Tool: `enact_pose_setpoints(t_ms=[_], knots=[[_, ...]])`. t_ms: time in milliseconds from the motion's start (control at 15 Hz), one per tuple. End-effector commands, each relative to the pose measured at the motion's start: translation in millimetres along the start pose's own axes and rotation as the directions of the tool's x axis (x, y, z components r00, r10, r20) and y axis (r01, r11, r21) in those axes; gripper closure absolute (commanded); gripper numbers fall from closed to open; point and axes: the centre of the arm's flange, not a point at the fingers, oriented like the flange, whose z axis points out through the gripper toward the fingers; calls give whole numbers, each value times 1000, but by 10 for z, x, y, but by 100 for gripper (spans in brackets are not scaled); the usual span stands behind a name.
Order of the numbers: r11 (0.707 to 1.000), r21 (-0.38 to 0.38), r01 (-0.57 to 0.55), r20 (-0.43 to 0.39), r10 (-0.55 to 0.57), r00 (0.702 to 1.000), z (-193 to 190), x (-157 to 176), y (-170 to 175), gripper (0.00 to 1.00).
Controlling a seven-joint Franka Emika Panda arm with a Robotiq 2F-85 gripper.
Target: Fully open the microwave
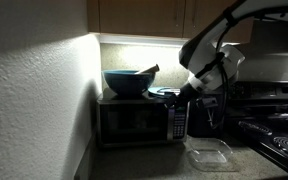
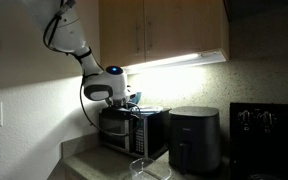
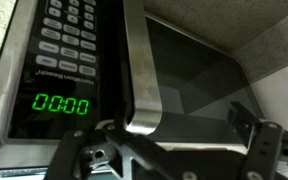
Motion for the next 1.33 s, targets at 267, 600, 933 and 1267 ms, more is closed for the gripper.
enact_pose_setpoints(t_ms=[267, 600, 933, 1267], knots=[[999, 0, -50, 36, 50, 998, 72, -33, 9, 0], [1000, 5, -25, 68, 24, 997, 80, -61, 20, 40], [1000, 8, -20, 87, 19, 996, 17, -64, 71, 71], [1000, 17, -13, 99, 11, 995, -57, -75, 129, 96]])
